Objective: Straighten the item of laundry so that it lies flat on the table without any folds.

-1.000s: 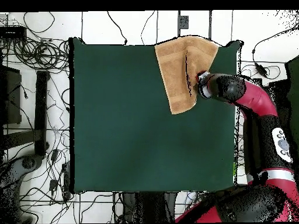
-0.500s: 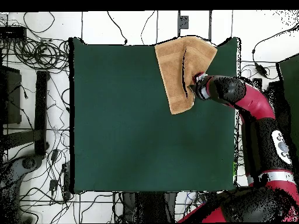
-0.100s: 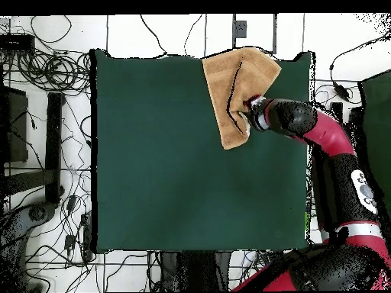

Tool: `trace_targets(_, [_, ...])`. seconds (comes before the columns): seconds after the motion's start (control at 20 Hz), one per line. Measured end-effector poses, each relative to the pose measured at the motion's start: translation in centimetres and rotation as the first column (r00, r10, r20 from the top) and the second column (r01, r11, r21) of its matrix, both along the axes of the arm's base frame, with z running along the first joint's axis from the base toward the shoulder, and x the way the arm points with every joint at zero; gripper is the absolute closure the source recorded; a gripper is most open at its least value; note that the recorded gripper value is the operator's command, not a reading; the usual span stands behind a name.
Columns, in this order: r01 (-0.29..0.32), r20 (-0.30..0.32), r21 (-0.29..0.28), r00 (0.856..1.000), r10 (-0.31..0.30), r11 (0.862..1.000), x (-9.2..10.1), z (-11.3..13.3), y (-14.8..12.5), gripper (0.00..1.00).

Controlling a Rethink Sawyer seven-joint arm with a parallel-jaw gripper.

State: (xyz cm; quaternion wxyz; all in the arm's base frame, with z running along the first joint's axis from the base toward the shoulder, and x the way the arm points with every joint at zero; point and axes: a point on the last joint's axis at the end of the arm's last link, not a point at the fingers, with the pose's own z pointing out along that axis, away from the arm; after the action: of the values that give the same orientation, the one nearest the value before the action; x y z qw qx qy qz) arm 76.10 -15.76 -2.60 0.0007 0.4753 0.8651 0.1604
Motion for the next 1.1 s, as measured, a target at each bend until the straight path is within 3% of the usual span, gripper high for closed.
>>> trace_targets(0.5, [-0.019,-0.012,0.084,1.000,0.020,0.996,-0.4,0.1,3.7,0.00])
trace_targets(1.1, [-0.030,-0.009,0.104,0.999,0.031,0.994,-0.4,0.2,4.9,0.00])
